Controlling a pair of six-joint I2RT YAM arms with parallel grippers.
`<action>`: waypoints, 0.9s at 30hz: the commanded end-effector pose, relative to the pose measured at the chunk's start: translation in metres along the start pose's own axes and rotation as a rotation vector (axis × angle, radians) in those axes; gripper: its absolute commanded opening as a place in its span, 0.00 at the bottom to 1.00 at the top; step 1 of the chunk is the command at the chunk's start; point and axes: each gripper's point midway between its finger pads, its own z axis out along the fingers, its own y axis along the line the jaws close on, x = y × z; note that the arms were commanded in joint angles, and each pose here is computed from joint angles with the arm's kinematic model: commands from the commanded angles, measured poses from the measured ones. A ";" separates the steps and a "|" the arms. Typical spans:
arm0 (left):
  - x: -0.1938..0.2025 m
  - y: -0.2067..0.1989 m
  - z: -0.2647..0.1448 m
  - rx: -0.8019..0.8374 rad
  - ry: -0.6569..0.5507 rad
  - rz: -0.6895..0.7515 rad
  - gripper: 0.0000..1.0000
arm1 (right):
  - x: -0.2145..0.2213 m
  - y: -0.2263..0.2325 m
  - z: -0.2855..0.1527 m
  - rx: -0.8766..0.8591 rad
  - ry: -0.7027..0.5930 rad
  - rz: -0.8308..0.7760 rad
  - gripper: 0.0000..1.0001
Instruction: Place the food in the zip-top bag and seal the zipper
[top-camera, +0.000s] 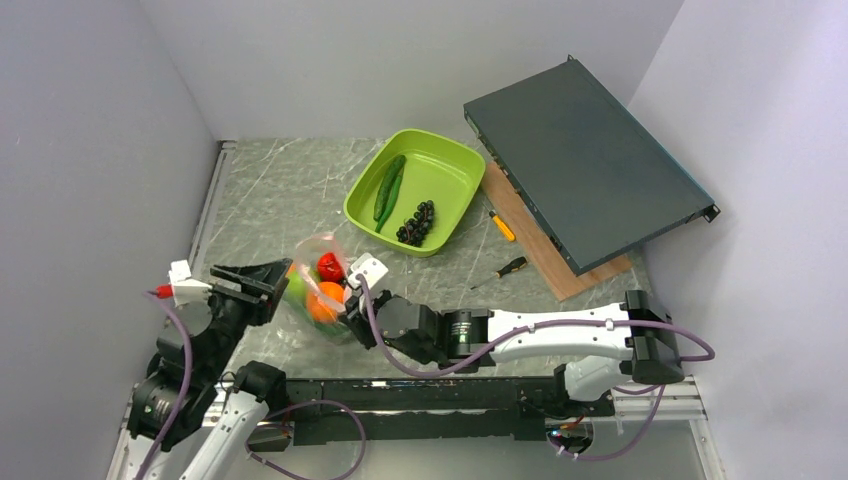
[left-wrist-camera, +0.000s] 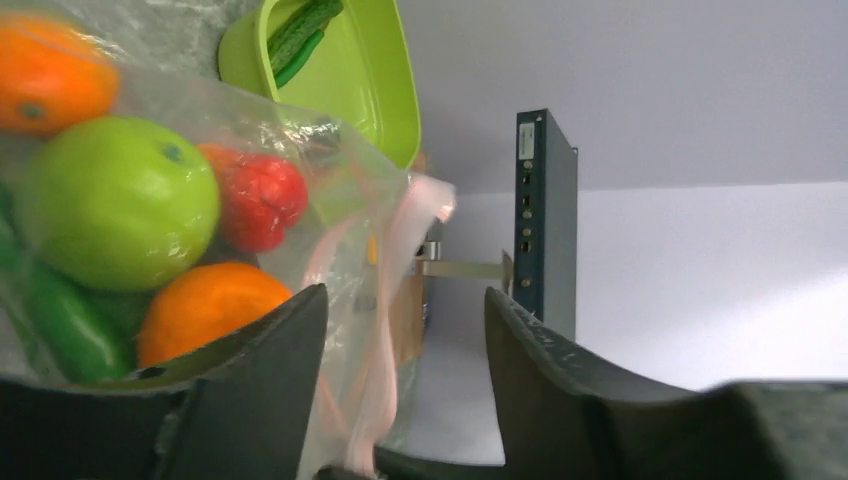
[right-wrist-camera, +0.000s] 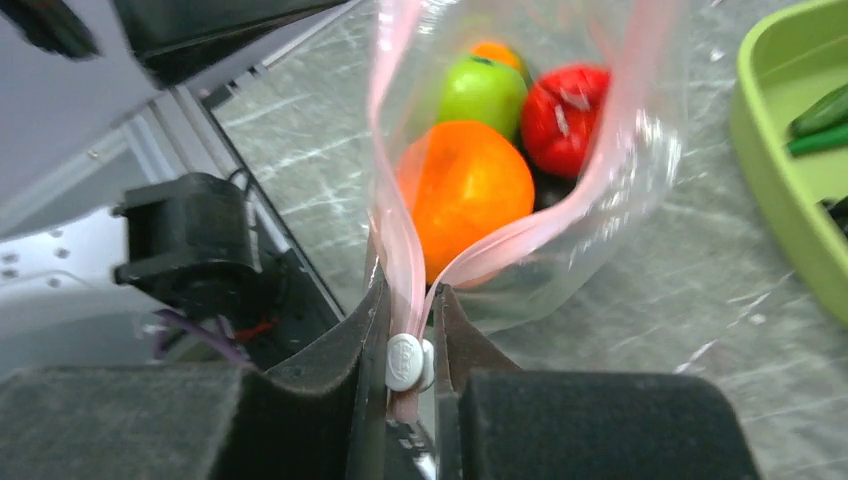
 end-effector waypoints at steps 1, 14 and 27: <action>-0.010 -0.002 -0.032 0.010 -0.011 0.220 0.73 | -0.064 -0.006 -0.012 -0.093 -0.122 -0.242 0.00; -0.041 -0.056 -0.015 -0.128 0.122 1.079 0.94 | -0.093 0.004 -0.027 -0.435 -0.035 -0.706 0.00; -0.026 -0.046 0.056 -0.202 0.304 1.265 0.92 | -0.081 0.004 -0.043 -0.490 0.012 -0.725 0.00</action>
